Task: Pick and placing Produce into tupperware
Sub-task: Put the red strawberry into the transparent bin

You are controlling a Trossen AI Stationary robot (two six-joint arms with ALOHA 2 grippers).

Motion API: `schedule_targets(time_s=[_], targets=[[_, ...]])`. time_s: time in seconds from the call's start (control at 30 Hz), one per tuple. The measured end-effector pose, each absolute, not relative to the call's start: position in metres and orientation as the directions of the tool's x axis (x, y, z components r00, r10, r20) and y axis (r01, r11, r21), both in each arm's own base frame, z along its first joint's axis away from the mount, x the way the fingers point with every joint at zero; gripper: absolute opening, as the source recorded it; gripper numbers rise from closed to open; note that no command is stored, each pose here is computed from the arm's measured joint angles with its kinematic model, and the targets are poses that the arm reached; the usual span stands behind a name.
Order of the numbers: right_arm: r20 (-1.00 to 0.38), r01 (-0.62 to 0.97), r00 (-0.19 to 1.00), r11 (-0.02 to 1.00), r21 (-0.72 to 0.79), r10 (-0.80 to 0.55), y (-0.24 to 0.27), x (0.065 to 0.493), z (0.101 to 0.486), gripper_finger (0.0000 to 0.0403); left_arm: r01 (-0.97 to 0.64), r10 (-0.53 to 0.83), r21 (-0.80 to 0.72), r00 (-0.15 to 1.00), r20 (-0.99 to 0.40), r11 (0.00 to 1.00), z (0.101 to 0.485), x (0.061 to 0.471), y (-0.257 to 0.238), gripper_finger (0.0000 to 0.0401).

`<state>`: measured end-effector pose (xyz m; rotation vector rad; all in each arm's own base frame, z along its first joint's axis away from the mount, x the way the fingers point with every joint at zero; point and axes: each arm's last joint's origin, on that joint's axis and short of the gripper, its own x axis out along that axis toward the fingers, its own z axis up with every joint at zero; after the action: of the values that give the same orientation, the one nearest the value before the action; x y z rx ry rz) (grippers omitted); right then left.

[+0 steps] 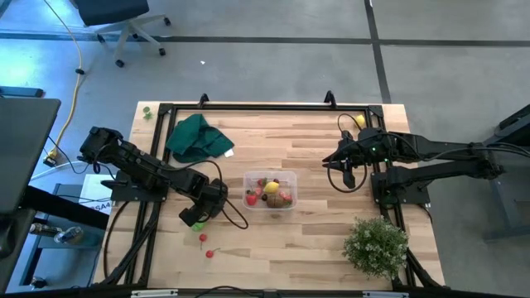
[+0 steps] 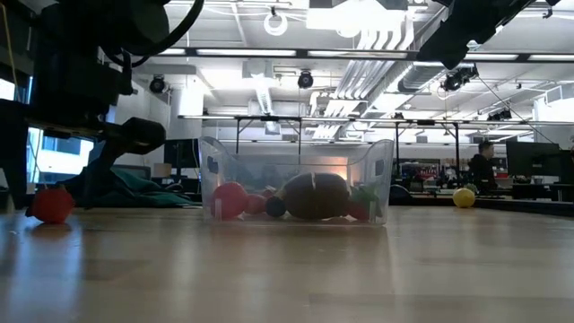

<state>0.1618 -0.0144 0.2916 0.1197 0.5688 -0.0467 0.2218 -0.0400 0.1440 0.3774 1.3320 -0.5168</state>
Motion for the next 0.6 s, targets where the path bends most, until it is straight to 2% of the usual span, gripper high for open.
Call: schedule_targets(time_s=[0.37,0.6], targets=[[-0.540,0.077,0.842,0.992,0.100,-0.011,-0.0144,0.1618,0.2916,0.0062,0.555,-0.155,-0.064,0.120,-0.981,0.829,0.1363,0.2241,-0.0410,0.0231],[-0.540,0.077,0.842,0.992,0.100,-0.011,-0.0144,0.1618,0.2916,0.0062,0.552,-0.148,-0.053,0.129,-0.980,0.832,0.1364,0.2249,-0.0409,0.0207]])
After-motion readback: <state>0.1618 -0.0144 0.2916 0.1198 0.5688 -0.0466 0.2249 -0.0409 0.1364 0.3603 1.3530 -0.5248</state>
